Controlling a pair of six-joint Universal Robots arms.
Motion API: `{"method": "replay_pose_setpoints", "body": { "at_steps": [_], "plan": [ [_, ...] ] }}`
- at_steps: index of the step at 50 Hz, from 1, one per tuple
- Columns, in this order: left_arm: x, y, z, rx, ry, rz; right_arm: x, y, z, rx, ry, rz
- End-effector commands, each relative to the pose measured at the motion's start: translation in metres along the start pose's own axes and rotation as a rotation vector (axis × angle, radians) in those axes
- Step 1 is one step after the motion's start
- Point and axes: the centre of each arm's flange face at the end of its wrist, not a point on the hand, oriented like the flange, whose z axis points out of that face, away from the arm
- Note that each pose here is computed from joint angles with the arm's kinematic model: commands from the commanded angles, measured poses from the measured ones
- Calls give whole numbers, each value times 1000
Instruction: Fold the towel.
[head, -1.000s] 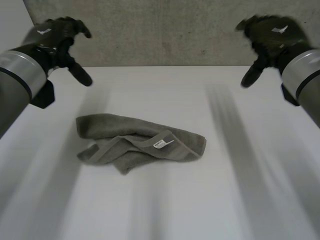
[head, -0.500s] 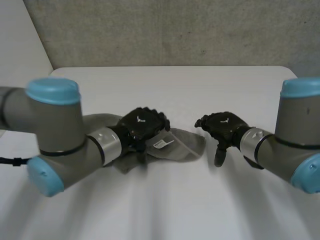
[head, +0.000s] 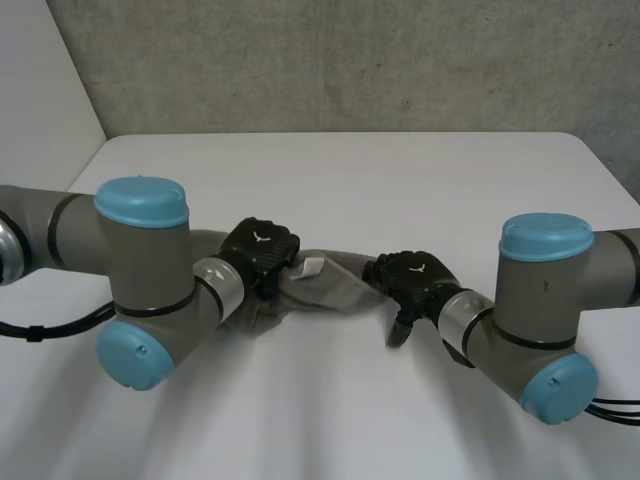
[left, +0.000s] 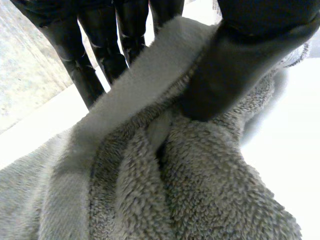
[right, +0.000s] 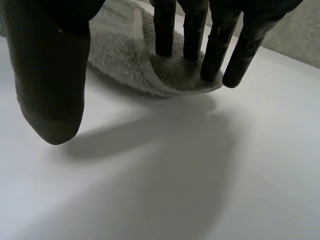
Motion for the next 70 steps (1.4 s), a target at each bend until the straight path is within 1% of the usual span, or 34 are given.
{"method": "replay_pose_setpoints", "body": {
  "at_steps": [1,5,11,18,21,23,26,28,30,31,32,33,34,36,37,39,40,41,44,46,47,48,49,50,51,52,53,55,56,58,59,62,65,70],
  "plan": [
    [-10,-17,-11,41,-27,-2,-6,4,11,0,20,-6],
    [-19,-29,-19,74,-50,-3,-2,4,23,36,58,-12],
    [-21,-39,-32,99,-57,-12,-9,-4,30,100,46,8],
    [-22,-57,-50,149,-58,-55,-11,-20,25,153,26,78],
    [-22,-64,-58,169,-50,-63,-12,-42,13,202,1,76],
    [-21,-73,-66,198,-29,-63,-12,-76,-8,282,-59,58],
    [-22,-79,-70,219,-23,-61,-15,-96,-20,333,-99,41],
    [-31,-98,-74,289,-38,-47,-16,-143,-39,465,-140,-7],
    [-54,-135,-70,434,-105,-19,-4,-201,-45,636,-98,-53],
    [-54,-135,-70,435,-105,-19,-4,-201,-45,637,-97,-53],
    [-66,-155,-63,514,-137,-7,6,-229,-45,720,-57,-71],
    [-66,-155,-63,514,-138,-7,14,-257,-50,803,-17,-86],
    [-74,-169,-55,571,-163,-4,14,-257,-50,804,-17,-86],
    [-87,-202,-56,684,-188,-17,19,-309,-78,971,43,-107],
    [-87,-202,-56,684,-188,-17,19,-309,-78,972,43,-107],
    [-93,-220,-67,746,-183,-68,15,-342,-114,1095,69,-119],
    [-93,-220,-67,746,-183,-68,15,-342,-115,1095,70,-119],
    [-99,-227,-78,774,-186,-96,12,-348,-129,1119,62,-126],
    [-115,-224,-98,780,-204,-149,6,-343,-144,1092,35,-152],
    [-124,-212,-100,758,-226,-167,-2,-311,-126,959,-55,-179],
    [-133,-197,-98,736,-245,-176,-2,-311,-126,958,-56,-179],
    [-139,-180,-93,709,-247,-178,-11,-288,-112,878,-113,-194],
    [-139,-179,-93,708,-247,-178,-18,-265,-99,799,-154,-219],
    [-138,-157,-87,661,-224,-180,-18,-265,-99,798,-154,-219],
    [-134,-134,-80,613,-188,-183,-25,-242,-89,725,-173,-252],
    [-134,-134,-80,613,-187,-183,-33,-221,-81,660,-180,-289],
    [-130,-113,-75,566,-147,-190,-33,-221,-81,659,-180,-290],
    [-129,-74,-71,477,-98,-219,-52,-174,-60,514,-211,-348],
    [-129,-74,-71,476,-98,-219,-52,-174,-60,513,-211,-348],
    [-131,-40,-71,393,-87,-246,-77,-126,-43,366,-276,-382],
    [-131,-40,-71,393,-87,-246,-77,-126,-43,365,-276,-382],
    [-129,-3,-66,293,-82,-237,-95,-85,-31,242,-315,-383],
    [-128,9,-61,256,-82,-223,-95,-78,-28,212,-290,-378],
    [-141,33,-57,170,-122,-109,-84,-85,-27,214,-209,-366]
  ]
}}
